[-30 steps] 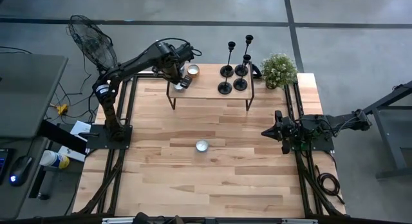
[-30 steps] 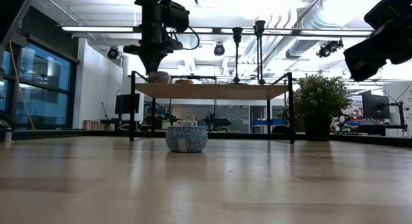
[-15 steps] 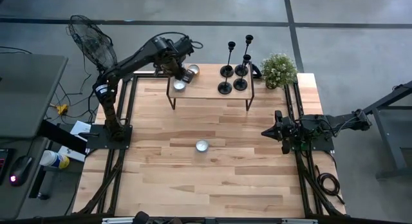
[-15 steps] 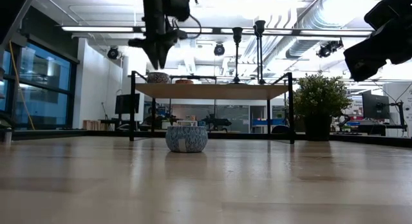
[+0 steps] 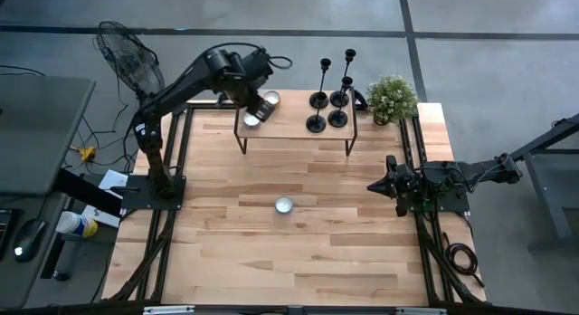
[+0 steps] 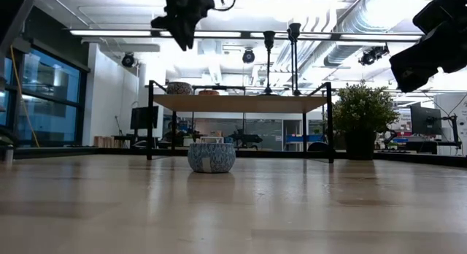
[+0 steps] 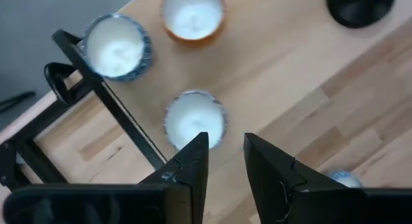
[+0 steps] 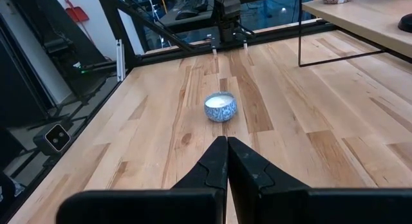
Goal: Pick & Place candle stick holders
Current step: Put the light blue scented candle on the shelf
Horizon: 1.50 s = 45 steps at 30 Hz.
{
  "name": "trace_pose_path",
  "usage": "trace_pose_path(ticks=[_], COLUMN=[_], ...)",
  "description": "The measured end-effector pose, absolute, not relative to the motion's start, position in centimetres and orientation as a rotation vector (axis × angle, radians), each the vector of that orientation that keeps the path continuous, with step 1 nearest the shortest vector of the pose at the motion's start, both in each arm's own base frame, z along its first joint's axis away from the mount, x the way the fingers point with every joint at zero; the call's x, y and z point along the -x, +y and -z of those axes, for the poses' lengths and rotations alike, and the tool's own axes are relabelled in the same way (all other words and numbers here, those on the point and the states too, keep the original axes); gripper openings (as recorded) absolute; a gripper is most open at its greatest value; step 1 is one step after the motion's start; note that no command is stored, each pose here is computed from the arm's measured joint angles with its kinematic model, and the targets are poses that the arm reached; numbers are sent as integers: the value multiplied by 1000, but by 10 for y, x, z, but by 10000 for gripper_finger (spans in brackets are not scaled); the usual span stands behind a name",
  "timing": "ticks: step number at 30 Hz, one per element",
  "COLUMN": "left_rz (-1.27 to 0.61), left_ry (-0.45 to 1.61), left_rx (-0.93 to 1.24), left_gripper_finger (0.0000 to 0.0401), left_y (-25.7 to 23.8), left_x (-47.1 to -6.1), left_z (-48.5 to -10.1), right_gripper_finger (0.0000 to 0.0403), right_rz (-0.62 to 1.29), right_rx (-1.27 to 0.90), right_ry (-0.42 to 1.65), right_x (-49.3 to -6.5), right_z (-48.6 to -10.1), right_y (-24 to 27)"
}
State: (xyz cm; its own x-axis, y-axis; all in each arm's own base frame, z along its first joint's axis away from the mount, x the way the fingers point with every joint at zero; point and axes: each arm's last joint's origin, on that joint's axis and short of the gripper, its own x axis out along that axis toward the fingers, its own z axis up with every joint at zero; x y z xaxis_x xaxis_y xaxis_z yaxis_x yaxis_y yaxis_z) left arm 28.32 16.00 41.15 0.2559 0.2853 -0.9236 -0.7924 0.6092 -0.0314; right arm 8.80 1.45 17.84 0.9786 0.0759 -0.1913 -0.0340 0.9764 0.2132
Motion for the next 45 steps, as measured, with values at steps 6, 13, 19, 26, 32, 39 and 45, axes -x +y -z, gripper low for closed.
trace_pose_path(ticks=[6, 13, 19, 26, 32, 39, 45], left_rz=[-774, -733, -730, -722, -745, -744, -769], left_ry=[1087, 1078, 1064, 1064, 1144, 1177, 1182], left_rx=[568, 558, 510, 478, 471, 499, 535], left_gripper_finger=[95, 95, 95, 95, 95, 95, 95], left_y=[133, 92, 63, 35, 13, -13, -36], left_x=[-294, -310, -317, -322, -327, -335, -335], left_z=[-412, -412, -412, -408, -383, -356, -339], right_gripper_finger=[0, 0, 0, 0, 0, 0, 0], right_rz=[-56, -56, -56, -55, -56, -56, -55], right_rx=[-212, -211, -211, -211, -211, -212, -211], right_ry=[200, 200, 200, 200, 200, 200, 200], right_x=[-88, -88, -88, -88, -88, -88, -88], right_z=[-178, -178, -178, -178, -178, -178, -178], right_y=[15, 15, 15, 15, 15, 15, 15])
